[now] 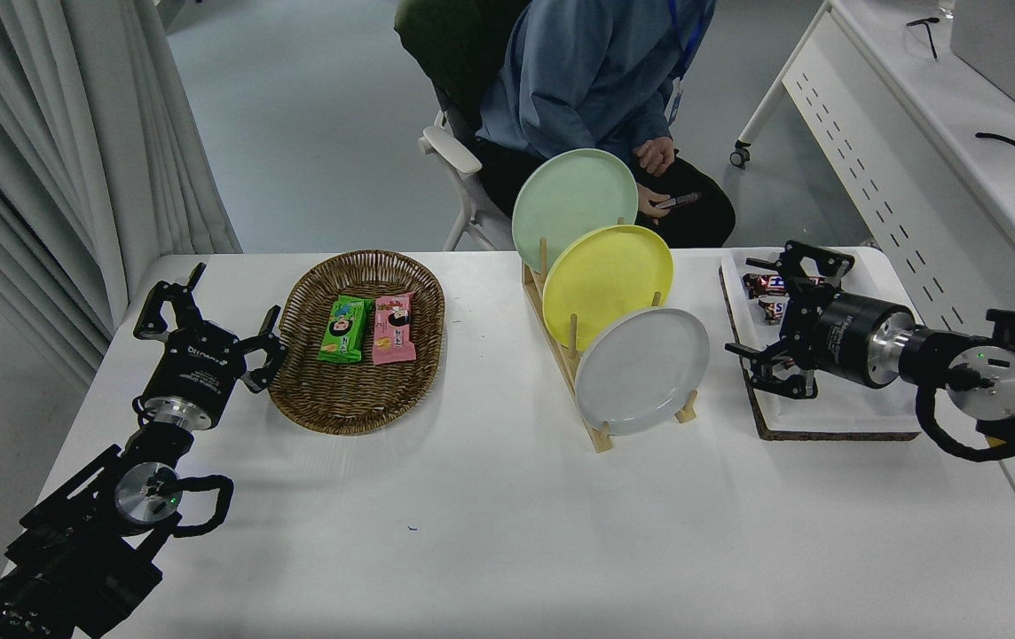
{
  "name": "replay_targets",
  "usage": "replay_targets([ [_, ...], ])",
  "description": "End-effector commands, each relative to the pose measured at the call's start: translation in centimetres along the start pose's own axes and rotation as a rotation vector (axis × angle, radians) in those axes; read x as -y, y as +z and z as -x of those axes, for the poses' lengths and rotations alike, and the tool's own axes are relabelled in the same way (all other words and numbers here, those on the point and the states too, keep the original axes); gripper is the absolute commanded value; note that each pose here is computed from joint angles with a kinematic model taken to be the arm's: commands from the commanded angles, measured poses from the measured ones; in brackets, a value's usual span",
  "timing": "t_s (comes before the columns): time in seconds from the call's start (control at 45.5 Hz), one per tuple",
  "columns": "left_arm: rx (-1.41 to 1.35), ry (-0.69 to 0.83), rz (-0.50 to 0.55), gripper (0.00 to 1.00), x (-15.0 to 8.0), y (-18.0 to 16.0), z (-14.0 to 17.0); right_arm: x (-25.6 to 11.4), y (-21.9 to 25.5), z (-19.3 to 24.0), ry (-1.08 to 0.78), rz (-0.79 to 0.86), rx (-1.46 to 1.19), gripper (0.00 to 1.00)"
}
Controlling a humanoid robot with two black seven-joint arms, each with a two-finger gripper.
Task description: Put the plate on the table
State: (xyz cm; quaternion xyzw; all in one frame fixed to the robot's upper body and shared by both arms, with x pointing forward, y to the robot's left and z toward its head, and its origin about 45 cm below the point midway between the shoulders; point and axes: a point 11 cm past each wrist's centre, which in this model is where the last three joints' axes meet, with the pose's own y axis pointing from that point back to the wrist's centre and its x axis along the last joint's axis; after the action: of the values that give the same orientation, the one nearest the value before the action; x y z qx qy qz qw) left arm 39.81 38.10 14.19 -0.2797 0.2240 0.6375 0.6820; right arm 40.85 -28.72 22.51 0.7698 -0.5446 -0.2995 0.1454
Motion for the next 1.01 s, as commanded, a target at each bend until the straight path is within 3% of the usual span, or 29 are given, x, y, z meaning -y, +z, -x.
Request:
replay_targets([
  [0.0,0.001,0.000,-0.001,1.00,0.0,0.0,0.0,1.7,-0.7,3.0,0.011,0.029,-0.183,1.00],
  [0.198,-0.001,-0.001,0.000,1.00,0.0,0.0,0.0,3.3,-2.0,5.4,-0.011,0.014,-0.332,1.00],
  [0.418,0.000,0.000,0.000,1.00,0.0,0.0,0.0,4.2,-2.8,4.9,0.019,-0.005,-0.371,1.00],
  [0.989,-0.001,-0.001,0.000,1.00,0.0,0.0,0.0,4.9,-0.6,5.3,0.014,0.037,-0.136,1.00],
])
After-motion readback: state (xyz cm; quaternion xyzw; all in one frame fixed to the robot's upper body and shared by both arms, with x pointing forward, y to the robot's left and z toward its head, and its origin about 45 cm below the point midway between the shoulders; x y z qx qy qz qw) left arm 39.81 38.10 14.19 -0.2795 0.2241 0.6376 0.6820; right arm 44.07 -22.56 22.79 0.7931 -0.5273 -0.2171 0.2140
